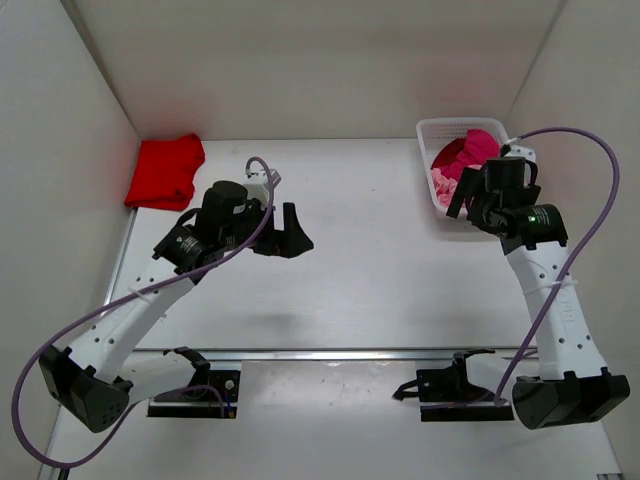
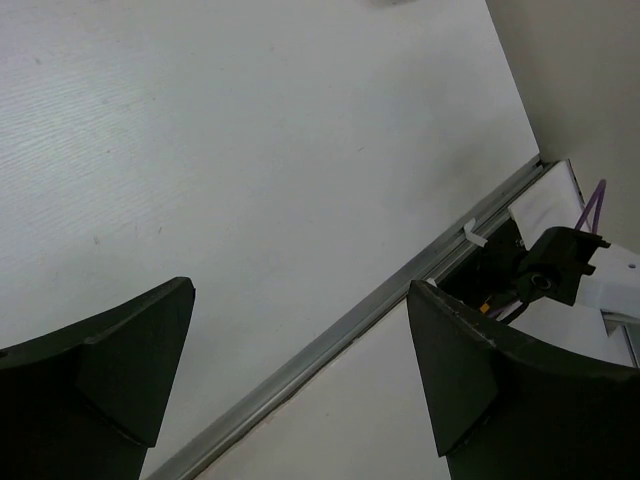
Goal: Fold and stack the t-shirts
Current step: Grab crumpled tshirt from bin with the right arm
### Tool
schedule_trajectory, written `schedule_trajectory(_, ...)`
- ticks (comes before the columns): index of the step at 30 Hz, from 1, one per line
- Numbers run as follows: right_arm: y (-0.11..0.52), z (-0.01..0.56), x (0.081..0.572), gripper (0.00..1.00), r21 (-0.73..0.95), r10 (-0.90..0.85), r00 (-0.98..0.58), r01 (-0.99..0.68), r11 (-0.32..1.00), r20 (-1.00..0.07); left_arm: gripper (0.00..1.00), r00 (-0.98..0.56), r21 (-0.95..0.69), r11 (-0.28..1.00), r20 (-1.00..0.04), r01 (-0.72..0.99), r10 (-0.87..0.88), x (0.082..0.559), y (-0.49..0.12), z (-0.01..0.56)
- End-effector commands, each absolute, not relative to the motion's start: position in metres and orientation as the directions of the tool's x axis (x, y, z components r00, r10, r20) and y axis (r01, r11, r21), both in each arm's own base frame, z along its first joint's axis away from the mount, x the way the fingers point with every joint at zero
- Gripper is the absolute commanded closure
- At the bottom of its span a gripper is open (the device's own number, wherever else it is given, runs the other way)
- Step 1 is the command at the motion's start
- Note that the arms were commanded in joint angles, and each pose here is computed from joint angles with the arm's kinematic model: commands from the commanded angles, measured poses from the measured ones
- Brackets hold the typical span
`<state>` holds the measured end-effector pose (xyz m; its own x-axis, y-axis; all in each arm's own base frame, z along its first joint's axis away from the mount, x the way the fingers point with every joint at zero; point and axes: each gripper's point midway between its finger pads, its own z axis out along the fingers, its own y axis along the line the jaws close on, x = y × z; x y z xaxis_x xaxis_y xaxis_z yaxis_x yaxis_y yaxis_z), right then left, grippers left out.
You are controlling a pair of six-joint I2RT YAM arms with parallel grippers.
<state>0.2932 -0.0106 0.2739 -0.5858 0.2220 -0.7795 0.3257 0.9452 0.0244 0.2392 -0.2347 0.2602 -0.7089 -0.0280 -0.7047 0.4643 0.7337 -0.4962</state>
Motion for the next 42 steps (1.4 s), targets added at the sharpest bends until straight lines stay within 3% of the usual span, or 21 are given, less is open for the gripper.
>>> schedule_trajectory(1,-0.022,0.300,0.296,0.02,0.062,0.249,-0.499,0.361,0.931,-0.830,0.02,-0.663,-0.496,0.694,-0.748,0.523,-0.035,0.232,-0.238,0.280)
schedule_trajectory(2,-0.022,0.300,0.298,0.08,0.072,0.258,-0.496,0.363,0.929,-0.829,0.01,-0.667,-0.493,0.691,-0.745,0.528,-0.022,0.230,-0.240,0.278)
schedule_trajectory(4,-0.026,0.297,0.302,0.36,0.090,0.280,-0.505,0.367,0.926,-0.817,0.01,-0.659,-0.488,0.675,-0.753,0.553,-0.005,0.224,-0.244,0.280)
schedule_trajectory(6,-0.028,0.295,0.311,0.83,0.116,0.303,-0.511,0.366,0.923,-0.804,0.02,-0.674,-0.519,0.643,-0.739,0.564,-0.005,0.214,-0.252,0.279)
schedule_trajectory(8,-0.037,0.290,0.319,1.00,0.125,0.335,-0.520,0.397,0.909,-0.785,0.01,-0.696,-0.537,0.635,-0.718,0.555,0.001,0.209,-0.257,0.272)
schedule_trajectory(11,-0.046,0.295,0.327,0.95,0.124,0.337,-0.510,0.406,0.905,-0.791,0.01,-0.712,-0.555,0.616,-0.702,0.559,0.014,0.197,-0.264,0.269)
schedule_trajectory(13,-0.054,0.295,0.333,0.62,0.131,0.350,-0.509,0.416,0.900,-0.786,0.50,-0.704,-0.558,0.597,-0.710,0.576,0.016,0.190,-0.269,0.273)
schedule_trajectory(14,-0.055,0.301,0.336,0.54,0.150,0.358,-0.489,0.413,0.898,-0.795,0.86,-0.705,-0.559,0.597,-0.709,0.576,0.017,0.188,-0.268,0.272)
schedule_trajectory(15,-0.058,0.297,0.339,0.46,0.179,0.379,-0.496,0.404,0.897,-0.781,1.00,-0.705,-0.557,0.589,-0.709,0.586,0.031,0.183,-0.269,0.270)
schedule_trajectory(17,-0.062,0.292,0.345,0.40,0.240,0.430,-0.489,0.403,0.883,-0.759,0.99,-0.704,-0.556,0.584,-0.709,0.591,0.037,0.174,-0.267,0.269)
schedule_trajectory(19,-0.065,0.277,0.353,0.38,0.254,0.454,-0.510,0.415,0.874,-0.730,0.84,-0.710,-0.560,0.572,-0.702,0.599,0.055,0.163,-0.266,0.259)
schedule_trajectory(20,-0.067,0.273,0.359,0.37,0.226,0.434,-0.521,0.415,0.881,-0.735,0.66,-0.725,-0.566,0.574,-0.685,0.592,0.071,0.159,-0.265,0.249)
schedule_trajectory(21,-0.066,0.271,0.363,0.36,0.211,0.420,-0.528,0.412,0.887,-0.738,0.57,-0.728,-0.569,0.576,-0.682,0.587,0.068,0.158,-0.264,0.247)
schedule_trajectory(24,-0.070,0.251,0.380,0.37,0.126,0.369,-0.577,0.416,0.900,-0.729,0.44,-0.728,-0.567,0.573,-0.681,0.592,0.078,0.158,-0.265,0.245)
schedule_trajectory(40,-0.106,0.195,0.481,0.40,0.152,0.434,-0.587,0.466,0.871,-0.683,0.46,-0.748,-0.530,0.664,-0.661,0.527,0.066,0.194,-0.262,0.236)
schedule_trajectory(41,-0.106,0.196,0.485,0.45,0.154,0.434,-0.588,0.465,0.872,-0.683,0.46,-0.752,-0.529,0.671,-0.656,0.519,0.065,0.196,-0.260,0.233)
schedule_trajectory(42,-0.105,0.193,0.490,0.60,0.172,0.445,-0.592,0.460,0.871,-0.672,0.46,-0.754,-0.530,0.670,-0.654,0.519,0.067,0.197,-0.261,0.233)
